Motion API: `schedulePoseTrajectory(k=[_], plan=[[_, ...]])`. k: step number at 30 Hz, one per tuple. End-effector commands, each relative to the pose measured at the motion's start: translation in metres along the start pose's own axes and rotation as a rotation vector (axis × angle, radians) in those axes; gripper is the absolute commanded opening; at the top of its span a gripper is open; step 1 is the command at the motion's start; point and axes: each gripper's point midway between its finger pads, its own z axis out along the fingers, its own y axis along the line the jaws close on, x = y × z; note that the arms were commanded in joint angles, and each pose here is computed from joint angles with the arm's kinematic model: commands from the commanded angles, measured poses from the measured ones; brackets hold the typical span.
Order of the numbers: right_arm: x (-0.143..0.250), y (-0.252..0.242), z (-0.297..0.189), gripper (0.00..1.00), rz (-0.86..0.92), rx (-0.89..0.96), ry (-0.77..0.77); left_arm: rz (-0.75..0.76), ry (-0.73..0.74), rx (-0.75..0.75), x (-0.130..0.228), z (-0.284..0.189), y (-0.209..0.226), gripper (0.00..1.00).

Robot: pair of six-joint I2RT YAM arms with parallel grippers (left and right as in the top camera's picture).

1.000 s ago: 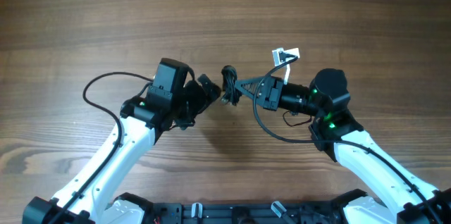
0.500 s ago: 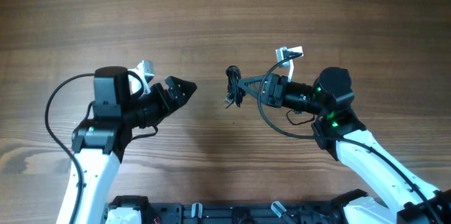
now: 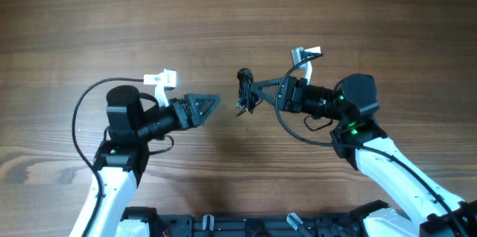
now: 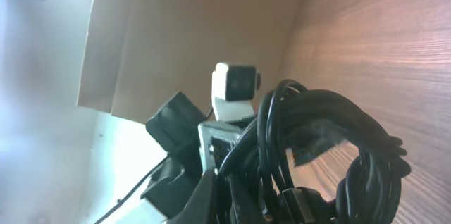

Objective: Untangle cables
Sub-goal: 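Reach the left gripper back in and regrasp the coil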

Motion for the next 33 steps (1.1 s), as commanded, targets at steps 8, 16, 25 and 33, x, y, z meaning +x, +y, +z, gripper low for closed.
schedulePoseTrajectory(k=[8,16,25,33], plan=[[0.006,0.01,0.0,0.04,-0.007,-0.032,0.047,-0.057,0.089,0.109,0.016,0.05,-0.014,0.91],[0.012,0.014,-0.001,0.04,-0.017,-0.048,0.085,-0.095,0.06,0.128,0.012,0.073,-0.014,0.83],[0.012,0.014,-0.001,0.04,-0.021,-0.048,0.085,-0.095,0.015,0.042,0.018,0.086,-0.006,0.06],[0.012,0.013,-0.001,0.04,-0.021,-0.047,0.084,-0.106,-0.011,0.039,0.006,0.078,0.001,0.04]])
